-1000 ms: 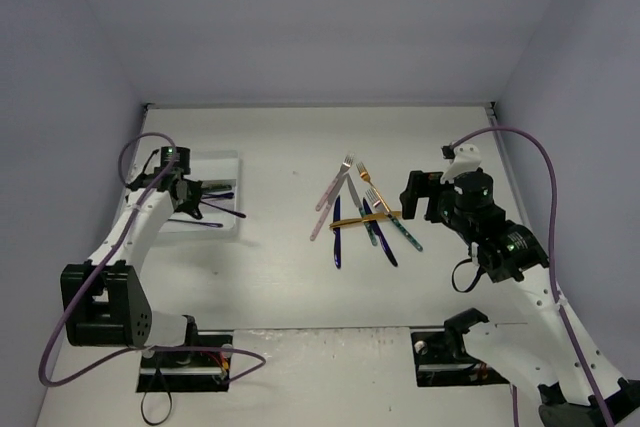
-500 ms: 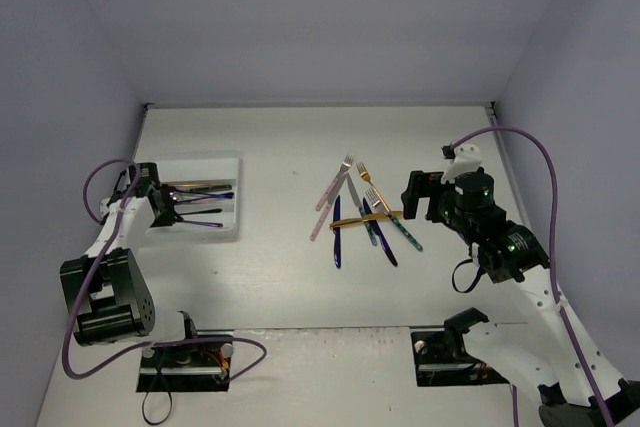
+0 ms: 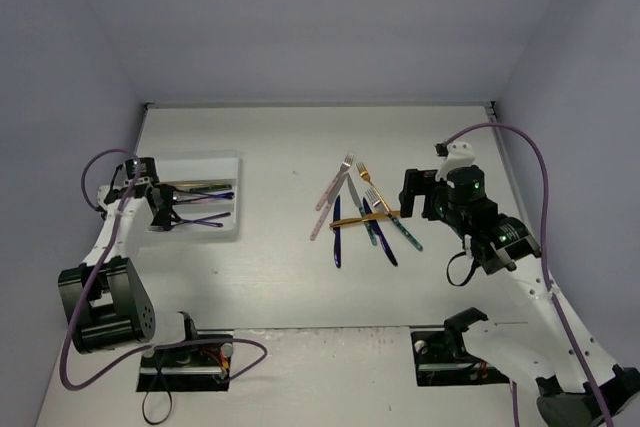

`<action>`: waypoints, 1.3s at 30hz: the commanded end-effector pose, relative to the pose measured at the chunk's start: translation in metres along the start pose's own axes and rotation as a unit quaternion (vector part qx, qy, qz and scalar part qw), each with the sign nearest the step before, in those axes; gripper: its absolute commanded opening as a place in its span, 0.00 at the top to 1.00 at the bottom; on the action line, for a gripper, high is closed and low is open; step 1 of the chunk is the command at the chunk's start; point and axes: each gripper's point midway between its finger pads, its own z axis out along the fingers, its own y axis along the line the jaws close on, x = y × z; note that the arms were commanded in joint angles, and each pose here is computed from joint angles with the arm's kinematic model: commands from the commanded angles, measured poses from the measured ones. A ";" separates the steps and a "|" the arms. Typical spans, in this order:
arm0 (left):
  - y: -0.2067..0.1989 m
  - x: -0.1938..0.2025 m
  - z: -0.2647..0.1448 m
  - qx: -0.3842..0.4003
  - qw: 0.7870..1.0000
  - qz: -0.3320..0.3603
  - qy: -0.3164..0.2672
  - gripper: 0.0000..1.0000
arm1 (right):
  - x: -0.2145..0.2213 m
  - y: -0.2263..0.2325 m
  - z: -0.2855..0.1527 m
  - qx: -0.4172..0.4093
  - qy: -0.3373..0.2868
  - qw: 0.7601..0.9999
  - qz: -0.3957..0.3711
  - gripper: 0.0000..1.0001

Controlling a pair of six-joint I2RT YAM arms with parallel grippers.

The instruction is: Sort the eating utensils into containers

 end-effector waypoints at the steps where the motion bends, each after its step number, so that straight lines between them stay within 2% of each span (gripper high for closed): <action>1: -0.055 -0.015 -0.056 0.114 0.983 0.133 -0.058 0.56 | -0.004 0.004 0.019 0.002 0.012 1.000 0.004 0.00; 4: -0.077 0.017 -0.088 0.169 0.943 0.280 -0.060 0.53 | 0.012 0.006 0.036 0.004 0.050 0.999 0.003 0.00; 6: -0.086 0.040 -0.105 0.203 0.903 0.375 -0.055 0.52 | 0.024 0.008 0.048 0.006 0.079 0.997 0.007 0.00; 9: -0.091 0.072 -0.122 0.252 0.849 0.463 -0.029 0.49 | 0.031 0.010 0.061 0.010 0.102 0.995 0.013 0.00; 13: -0.082 0.112 -0.136 0.292 0.789 0.541 0.006 0.46 | 0.052 0.010 0.086 0.026 0.153 0.988 0.019 0.01; 15: -0.076 0.122 -0.137 0.300 0.776 0.554 0.025 0.45 | 0.061 0.011 0.097 0.031 0.174 0.984 0.023 0.02; 20: -0.060 0.135 -0.137 0.307 0.765 0.563 0.057 0.40 | 0.091 0.009 0.123 0.054 0.223 0.973 0.039 0.05; 26: -0.056 0.137 -0.143 0.319 0.756 0.568 0.066 0.37 | 0.114 0.001 0.140 0.063 0.233 0.969 0.049 0.11; 39: -0.049 0.146 -0.143 0.323 0.746 0.574 0.095 0.37 | 0.162 -0.026 0.139 0.106 0.265 0.958 0.033 0.25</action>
